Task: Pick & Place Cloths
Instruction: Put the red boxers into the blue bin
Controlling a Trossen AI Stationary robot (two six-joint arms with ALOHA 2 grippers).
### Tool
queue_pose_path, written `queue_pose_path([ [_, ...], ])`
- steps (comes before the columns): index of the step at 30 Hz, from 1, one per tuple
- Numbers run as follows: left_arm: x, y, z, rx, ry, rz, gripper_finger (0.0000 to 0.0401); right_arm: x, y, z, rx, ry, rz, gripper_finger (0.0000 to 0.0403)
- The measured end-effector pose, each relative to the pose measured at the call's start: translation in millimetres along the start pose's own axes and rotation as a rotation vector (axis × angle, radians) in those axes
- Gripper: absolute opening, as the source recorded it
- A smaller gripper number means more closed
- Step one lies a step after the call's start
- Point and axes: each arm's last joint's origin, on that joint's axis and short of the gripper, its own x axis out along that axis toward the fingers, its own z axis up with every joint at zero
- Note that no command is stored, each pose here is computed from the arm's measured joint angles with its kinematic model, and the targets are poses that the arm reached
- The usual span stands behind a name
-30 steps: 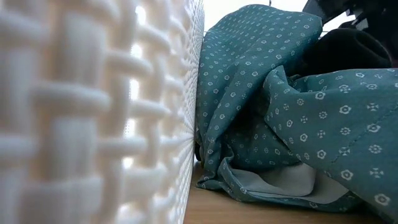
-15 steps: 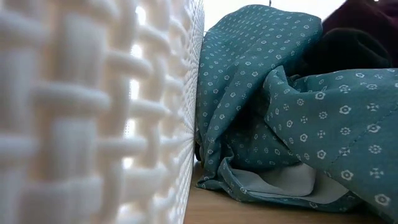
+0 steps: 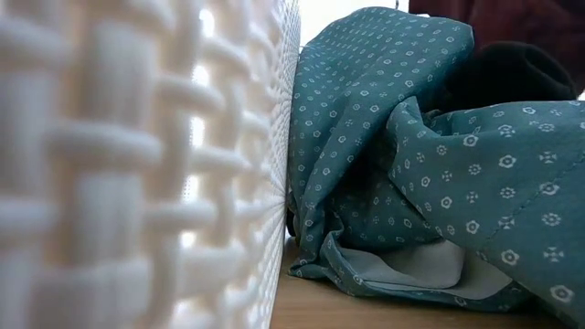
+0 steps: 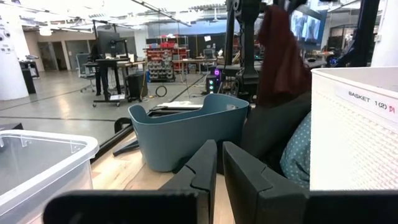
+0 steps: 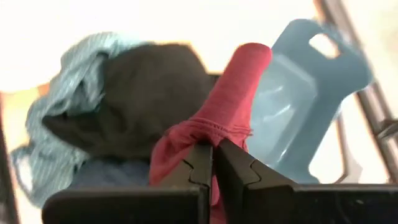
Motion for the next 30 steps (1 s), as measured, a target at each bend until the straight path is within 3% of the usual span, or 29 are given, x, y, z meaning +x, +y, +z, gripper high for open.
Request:
queue_pose_path([
  [11,0,0,0,0.000,0.000,0.000,0.0035,-48,-45,5,0.047,-0.308,-0.145,0.0008],
  [18,0,0,0,0.000,0.000,0.000,0.0035,-58,-62,12,0.117,-0.384,-0.220,0.0008],
  [30,0,0,0,0.000,0.000,0.000,0.0035,-75,-80,31,0.100,-0.531,-0.369,0.0008],
])
